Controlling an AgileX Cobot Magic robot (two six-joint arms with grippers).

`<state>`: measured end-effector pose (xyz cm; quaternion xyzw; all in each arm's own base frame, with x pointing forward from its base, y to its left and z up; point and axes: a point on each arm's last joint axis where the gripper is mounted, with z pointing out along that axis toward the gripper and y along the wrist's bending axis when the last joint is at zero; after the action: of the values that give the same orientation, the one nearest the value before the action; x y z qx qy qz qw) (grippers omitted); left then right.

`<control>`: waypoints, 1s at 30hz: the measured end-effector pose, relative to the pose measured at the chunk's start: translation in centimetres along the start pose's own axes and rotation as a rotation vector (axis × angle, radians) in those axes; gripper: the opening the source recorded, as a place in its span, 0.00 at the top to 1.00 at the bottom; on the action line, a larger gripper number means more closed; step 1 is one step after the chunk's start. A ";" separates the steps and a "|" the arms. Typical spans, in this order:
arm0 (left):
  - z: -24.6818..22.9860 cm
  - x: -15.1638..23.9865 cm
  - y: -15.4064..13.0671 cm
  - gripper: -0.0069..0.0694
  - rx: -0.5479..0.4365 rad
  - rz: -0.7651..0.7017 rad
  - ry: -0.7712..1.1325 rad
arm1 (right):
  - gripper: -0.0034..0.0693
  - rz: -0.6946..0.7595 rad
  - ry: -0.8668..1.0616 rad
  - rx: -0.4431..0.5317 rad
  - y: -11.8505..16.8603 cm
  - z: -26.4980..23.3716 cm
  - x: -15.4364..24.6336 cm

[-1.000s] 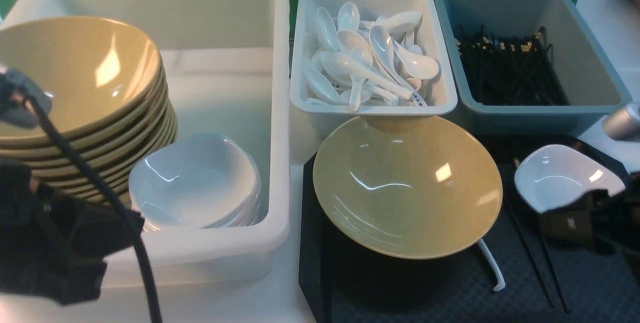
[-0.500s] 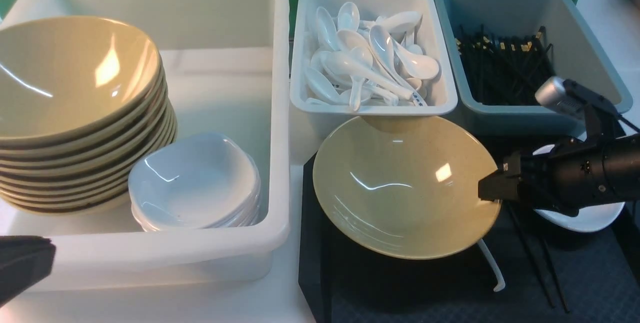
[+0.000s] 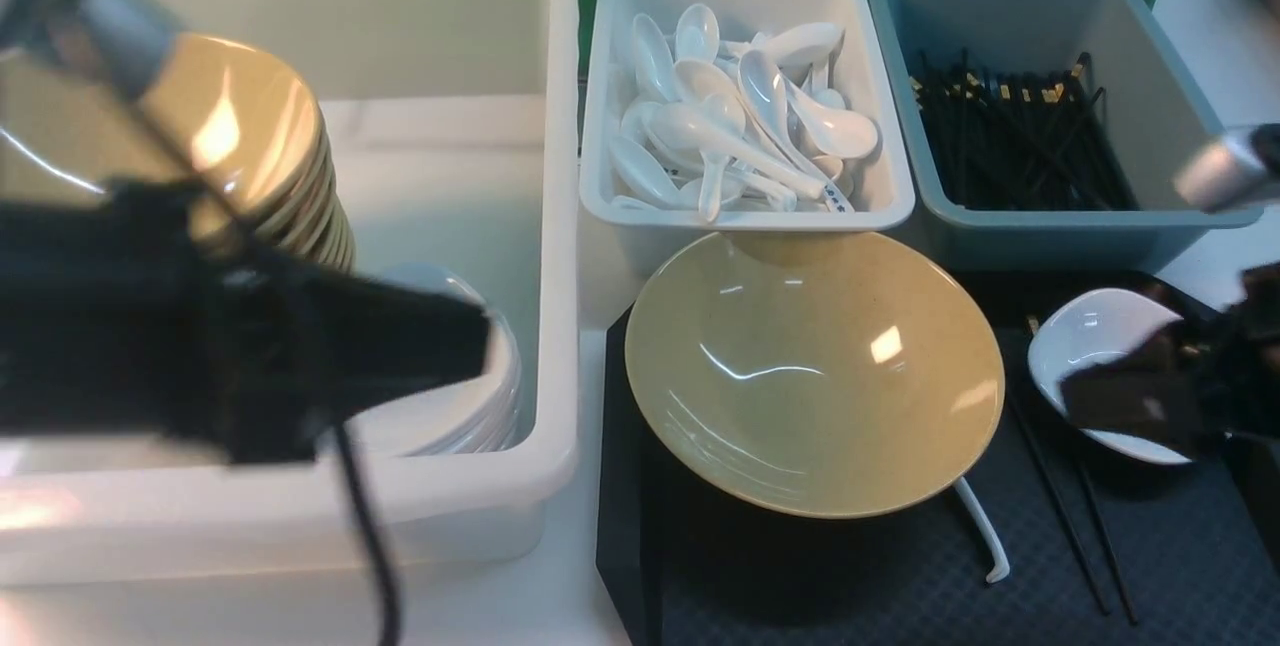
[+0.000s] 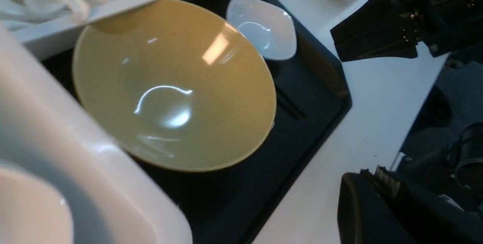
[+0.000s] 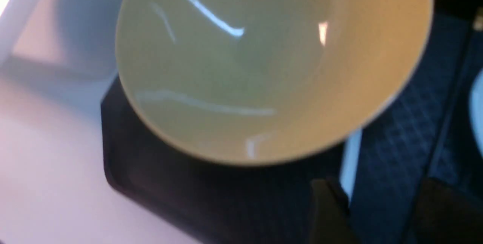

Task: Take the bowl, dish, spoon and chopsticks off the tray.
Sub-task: Use the left arm to grab the yellow noodle bowl on the left

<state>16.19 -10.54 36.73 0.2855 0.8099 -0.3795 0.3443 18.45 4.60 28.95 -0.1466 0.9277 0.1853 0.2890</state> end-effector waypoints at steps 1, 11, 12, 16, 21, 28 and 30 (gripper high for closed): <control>0.2 -0.2 0.2 0.92 0.001 -0.001 0.002 | 0.56 -0.005 0.004 0.010 0.0 -0.2 0.1; 15.7 -6.0 0.9 0.92 -0.045 0.244 0.393 | 0.91 -0.056 -0.039 0.207 1.0 -5.5 3.3; 17.6 -6.1 1.2 0.92 -0.065 0.274 0.437 | 0.91 -0.055 -0.041 0.216 1.0 -5.6 3.6; 24.8 -5.6 3.4 0.92 -0.170 0.299 0.568 | 0.91 -0.052 -0.046 0.226 0.9 -5.1 5.1; 31.1 -3.0 4.6 0.92 -0.179 0.313 0.731 | 0.91 -0.054 -0.068 0.248 0.7 -4.5 6.6; 35.0 -0.8 3.5 0.92 -0.136 0.327 0.818 | 0.91 -0.056 -0.138 0.266 0.9 -4.8 8.2; 35.0 -0.7 3.0 0.92 -0.096 0.294 0.827 | 0.91 -0.067 -0.196 0.277 1.1 -5.2 8.3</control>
<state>30.71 -37.41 19.40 0.5094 0.8469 -0.1424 0.0545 8.97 1.96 28.29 -0.1174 0.9064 0.0593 0.4013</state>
